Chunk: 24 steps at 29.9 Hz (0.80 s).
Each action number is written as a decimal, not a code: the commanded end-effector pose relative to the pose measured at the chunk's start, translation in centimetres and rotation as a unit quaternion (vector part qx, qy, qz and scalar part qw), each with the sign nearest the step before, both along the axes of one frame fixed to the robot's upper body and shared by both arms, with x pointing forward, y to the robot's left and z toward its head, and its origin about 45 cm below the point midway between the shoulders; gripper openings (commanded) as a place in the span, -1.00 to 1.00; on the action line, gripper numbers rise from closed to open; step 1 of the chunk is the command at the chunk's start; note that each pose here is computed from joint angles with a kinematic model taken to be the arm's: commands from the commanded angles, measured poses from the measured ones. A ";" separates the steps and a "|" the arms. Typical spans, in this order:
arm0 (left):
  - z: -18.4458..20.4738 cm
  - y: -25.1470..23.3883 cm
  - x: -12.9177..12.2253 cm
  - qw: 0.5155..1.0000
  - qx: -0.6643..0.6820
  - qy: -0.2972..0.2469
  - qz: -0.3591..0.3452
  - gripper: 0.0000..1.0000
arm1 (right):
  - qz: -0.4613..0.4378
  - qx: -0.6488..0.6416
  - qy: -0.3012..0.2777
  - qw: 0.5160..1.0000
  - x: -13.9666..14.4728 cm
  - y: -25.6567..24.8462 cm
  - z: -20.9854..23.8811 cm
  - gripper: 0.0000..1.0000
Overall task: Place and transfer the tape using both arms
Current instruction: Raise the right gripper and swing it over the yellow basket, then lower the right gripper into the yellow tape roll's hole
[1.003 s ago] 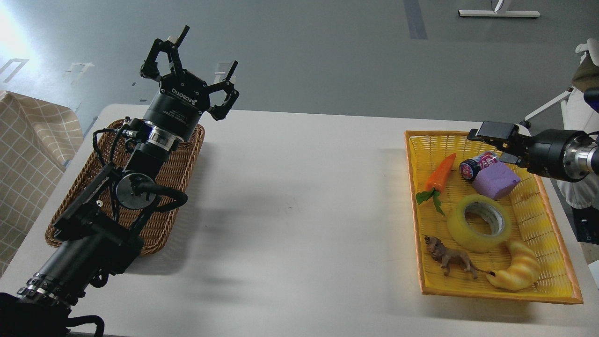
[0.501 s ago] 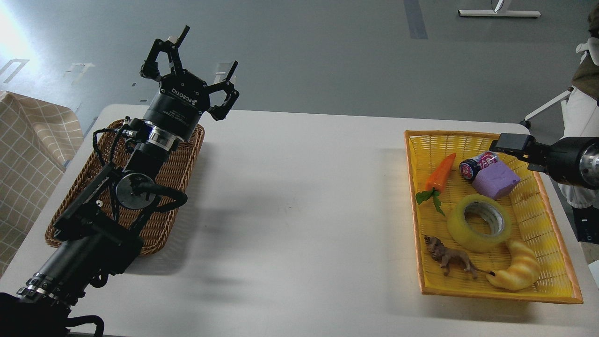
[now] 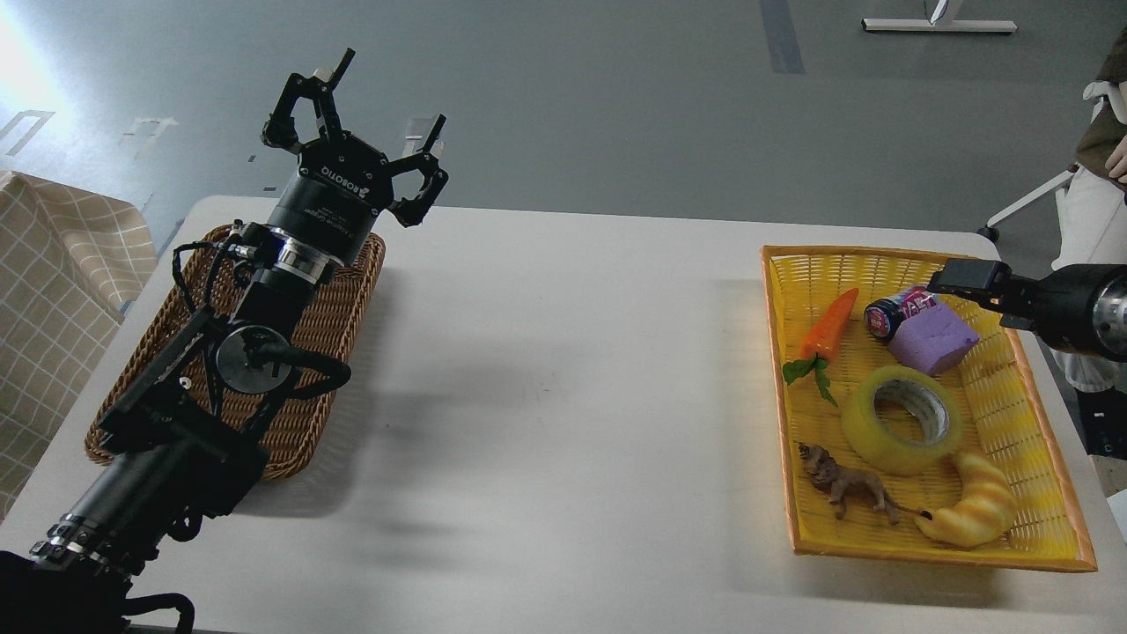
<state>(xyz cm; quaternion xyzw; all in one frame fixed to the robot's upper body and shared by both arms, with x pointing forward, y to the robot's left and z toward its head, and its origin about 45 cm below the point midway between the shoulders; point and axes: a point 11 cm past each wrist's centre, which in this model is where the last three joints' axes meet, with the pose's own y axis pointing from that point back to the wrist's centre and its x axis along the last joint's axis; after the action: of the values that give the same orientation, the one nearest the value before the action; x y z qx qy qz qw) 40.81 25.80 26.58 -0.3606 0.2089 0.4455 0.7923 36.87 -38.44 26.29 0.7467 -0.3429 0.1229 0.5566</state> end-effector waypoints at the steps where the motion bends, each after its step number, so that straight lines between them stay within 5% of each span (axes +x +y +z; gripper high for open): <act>1: -0.1 0.0 0.0 1.000 0.000 0.001 0.000 0.95 | 0.002 0.003 -0.007 1.000 0.1 -0.2 0.2 0.96; 24: -0.2 0.2 0.0 1.000 0.002 0.003 0.002 0.95 | 0.070 -0.052 -0.033 0.996 -0.5 -0.8 -0.1 0.96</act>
<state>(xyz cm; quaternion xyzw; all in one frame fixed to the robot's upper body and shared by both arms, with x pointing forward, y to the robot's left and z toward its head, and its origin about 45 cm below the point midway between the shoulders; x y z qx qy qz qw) 40.84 25.98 26.43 -0.3582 0.2086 0.4483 0.7919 36.85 -39.44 27.24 0.7352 -0.3159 0.2061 0.5631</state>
